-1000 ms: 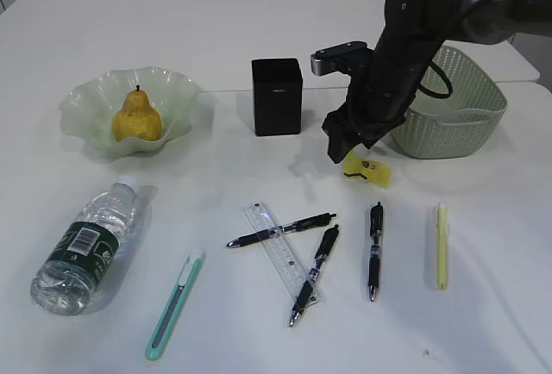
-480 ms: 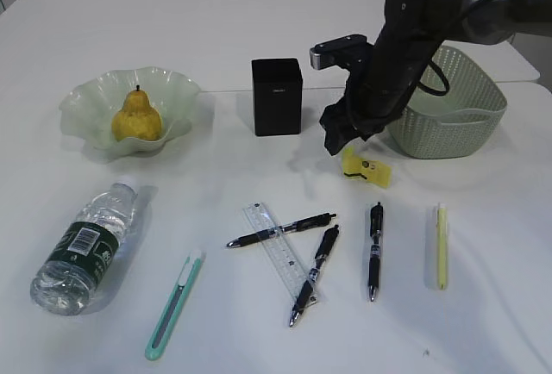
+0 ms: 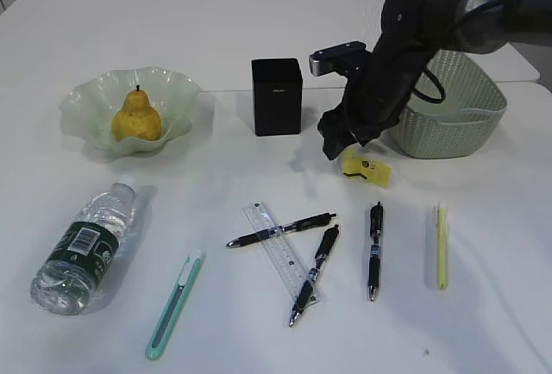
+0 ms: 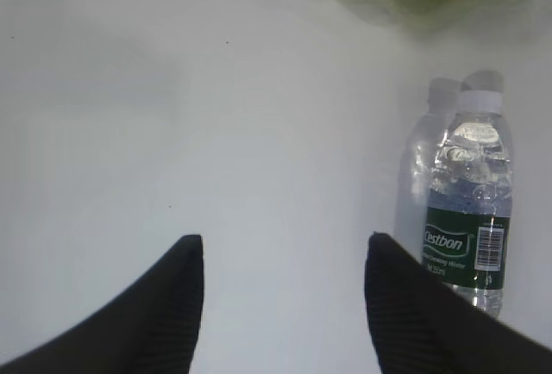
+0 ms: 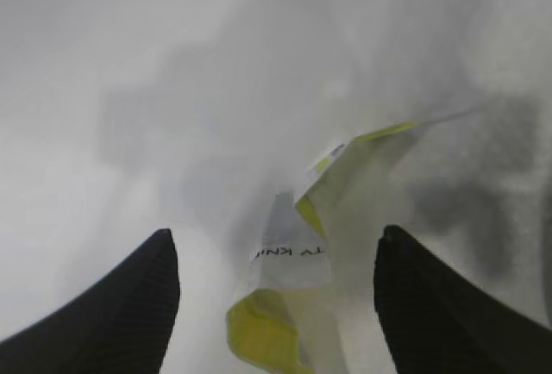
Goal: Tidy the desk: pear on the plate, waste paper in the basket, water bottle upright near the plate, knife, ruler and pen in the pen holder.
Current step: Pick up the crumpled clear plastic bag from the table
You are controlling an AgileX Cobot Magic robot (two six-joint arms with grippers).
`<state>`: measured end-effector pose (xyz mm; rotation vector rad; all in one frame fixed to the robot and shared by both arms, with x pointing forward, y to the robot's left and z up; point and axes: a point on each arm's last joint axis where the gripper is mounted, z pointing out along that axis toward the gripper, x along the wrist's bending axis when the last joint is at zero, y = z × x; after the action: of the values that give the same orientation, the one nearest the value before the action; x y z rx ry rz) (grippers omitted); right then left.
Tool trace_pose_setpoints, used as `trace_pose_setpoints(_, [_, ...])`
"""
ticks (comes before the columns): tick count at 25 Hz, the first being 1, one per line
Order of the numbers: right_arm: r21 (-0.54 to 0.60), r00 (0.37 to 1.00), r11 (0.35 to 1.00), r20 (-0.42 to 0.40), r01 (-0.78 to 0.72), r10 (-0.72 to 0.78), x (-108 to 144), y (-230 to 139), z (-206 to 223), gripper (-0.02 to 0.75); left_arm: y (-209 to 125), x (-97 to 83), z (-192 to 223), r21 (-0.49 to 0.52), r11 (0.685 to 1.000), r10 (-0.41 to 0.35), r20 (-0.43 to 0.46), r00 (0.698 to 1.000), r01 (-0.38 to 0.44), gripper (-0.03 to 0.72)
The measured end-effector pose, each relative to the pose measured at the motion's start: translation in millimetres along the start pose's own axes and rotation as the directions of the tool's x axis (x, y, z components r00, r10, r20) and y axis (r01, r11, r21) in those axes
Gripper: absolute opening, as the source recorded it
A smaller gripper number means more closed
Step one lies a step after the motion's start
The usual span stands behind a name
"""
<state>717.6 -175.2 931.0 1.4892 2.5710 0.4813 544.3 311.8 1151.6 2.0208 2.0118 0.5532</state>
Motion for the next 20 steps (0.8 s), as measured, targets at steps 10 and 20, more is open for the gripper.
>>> trace_pose_setpoints(10, [0.034, 1.0, 0.999, -0.009, -0.014, 0.015, -1.0, -4.6, 15.6, 0.552, 0.0, 0.0, 0.0, 0.0, 1.0, 0.0, 0.0, 1.0, 0.0, 0.409])
trace_pose_setpoints(20, [0.039, 1.0, 0.999, -0.01, -0.016, 0.017, -1.8, -6.2, 23.0, 0.468, 0.0, 0.0, 0.0, 0.0, 1.0, 0.0, 0.0, 1.0, 0.0, 0.396])
